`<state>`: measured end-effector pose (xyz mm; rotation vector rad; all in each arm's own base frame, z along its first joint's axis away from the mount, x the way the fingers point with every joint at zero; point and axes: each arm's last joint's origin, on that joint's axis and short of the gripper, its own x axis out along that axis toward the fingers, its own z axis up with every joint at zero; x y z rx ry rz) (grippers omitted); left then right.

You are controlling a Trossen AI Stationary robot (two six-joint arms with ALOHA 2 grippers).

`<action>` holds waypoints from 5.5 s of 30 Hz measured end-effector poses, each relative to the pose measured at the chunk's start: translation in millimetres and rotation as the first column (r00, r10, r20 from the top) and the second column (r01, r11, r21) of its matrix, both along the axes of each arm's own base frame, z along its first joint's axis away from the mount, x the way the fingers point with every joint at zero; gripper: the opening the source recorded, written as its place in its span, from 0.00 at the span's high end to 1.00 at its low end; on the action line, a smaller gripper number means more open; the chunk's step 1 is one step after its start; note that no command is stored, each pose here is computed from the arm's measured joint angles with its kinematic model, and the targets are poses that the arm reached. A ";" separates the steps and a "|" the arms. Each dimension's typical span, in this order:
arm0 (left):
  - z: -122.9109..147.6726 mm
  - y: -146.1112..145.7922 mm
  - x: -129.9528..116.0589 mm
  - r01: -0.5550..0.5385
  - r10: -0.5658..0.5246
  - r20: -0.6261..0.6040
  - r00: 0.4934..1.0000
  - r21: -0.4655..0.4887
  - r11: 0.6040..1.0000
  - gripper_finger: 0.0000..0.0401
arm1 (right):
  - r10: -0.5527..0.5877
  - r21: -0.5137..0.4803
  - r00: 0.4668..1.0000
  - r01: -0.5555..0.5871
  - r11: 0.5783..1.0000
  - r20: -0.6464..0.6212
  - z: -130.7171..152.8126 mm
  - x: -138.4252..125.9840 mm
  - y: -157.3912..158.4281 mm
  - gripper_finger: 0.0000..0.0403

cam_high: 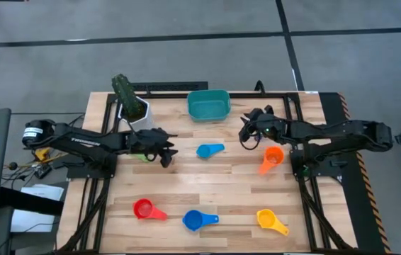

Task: Nest measuring cups in basket
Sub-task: Stack the red measuring cup into the orange measuring cup

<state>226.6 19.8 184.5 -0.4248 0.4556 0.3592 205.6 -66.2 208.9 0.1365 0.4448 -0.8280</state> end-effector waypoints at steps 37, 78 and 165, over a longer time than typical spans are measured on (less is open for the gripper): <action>10.5 -39.5 24.5 0.118 -0.137 -0.102 0.985 -0.173 0.978 0.56 | -0.007 0.456 0.994 0.055 0.888 -0.106 20.7 -47.0 61.6 0.71; -1.6 -157.3 -53.6 0.298 -0.415 -0.485 0.770 -0.302 0.906 0.56 | 0.099 0.292 0.977 -0.040 0.956 -0.188 -8.0 5.4 63.5 0.71; 79.8 -83.6 118.3 0.525 -0.063 -0.659 0.749 0.534 0.663 0.95 | 0.627 0.329 0.679 -0.734 0.594 0.383 -33.2 145.6 123.7 0.96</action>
